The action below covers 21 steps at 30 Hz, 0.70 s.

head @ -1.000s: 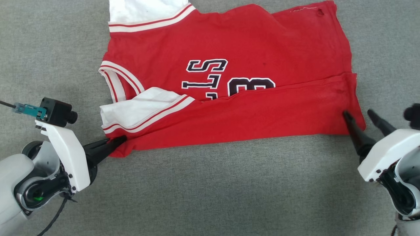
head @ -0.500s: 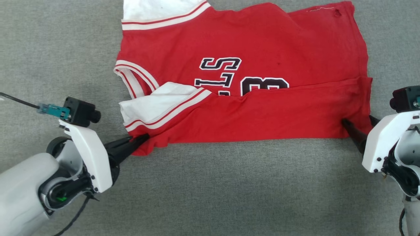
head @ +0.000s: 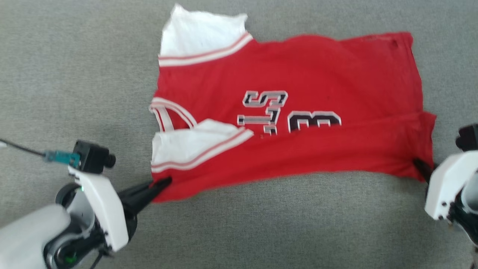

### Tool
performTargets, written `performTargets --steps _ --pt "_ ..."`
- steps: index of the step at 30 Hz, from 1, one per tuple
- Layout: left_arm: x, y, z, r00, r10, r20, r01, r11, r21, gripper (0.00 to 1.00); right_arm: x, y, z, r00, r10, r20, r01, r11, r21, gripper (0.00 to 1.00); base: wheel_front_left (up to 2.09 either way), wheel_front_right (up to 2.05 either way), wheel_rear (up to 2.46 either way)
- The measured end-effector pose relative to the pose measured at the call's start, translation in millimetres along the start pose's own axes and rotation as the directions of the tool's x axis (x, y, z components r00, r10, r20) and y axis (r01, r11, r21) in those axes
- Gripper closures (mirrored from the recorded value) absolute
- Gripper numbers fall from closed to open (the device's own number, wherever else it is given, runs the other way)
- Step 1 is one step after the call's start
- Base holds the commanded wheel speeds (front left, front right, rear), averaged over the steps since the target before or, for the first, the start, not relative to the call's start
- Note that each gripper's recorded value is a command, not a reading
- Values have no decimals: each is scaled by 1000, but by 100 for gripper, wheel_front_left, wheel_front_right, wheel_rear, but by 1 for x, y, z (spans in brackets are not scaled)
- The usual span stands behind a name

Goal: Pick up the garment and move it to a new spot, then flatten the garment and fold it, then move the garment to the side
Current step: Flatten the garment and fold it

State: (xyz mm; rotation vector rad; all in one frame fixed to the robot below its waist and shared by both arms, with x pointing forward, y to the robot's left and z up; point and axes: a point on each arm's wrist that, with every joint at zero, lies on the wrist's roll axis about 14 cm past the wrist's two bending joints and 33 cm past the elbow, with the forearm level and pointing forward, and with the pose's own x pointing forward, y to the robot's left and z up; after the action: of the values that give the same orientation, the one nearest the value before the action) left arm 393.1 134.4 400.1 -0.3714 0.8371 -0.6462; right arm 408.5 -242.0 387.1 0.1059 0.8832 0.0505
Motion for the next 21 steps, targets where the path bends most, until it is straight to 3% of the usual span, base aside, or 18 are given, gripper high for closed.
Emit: performTargets --steps 13,14,15,16,17,21 --pt "-26 -17 -38 1000 -15 19 16 999 -48 100 -32 -2 -34 999 1 -54 0 1000 13 100 0 0 0" --pt "-25 -17 -37 1000 -15 24 16 999 -46 87 -33 -2 -32 999 0 -43 0 1000 14 75 0 0 0" --pt "-25 -17 -36 999 -13 34 14 999 -36 55 -35 -3 -28 1000 -3 -23 3 1000 16 26 0 0 0" --pt "-25 -17 -36 999 -13 34 14 999 -36 16 -35 -3 -28 1000 -3 -23 3 1000 16 0 0 0 0" --pt "-25 -16 -35 999 -10 43 11 1000 -26 0 -36 -3 -25 1000 -6 -4 6 1000 18 0 0 0 0" --pt "-25 -12 -25 994 0 106 3 1000 -29 0 -42 -1 -6 994 -15 106 11 999 36 0 0 0 0"
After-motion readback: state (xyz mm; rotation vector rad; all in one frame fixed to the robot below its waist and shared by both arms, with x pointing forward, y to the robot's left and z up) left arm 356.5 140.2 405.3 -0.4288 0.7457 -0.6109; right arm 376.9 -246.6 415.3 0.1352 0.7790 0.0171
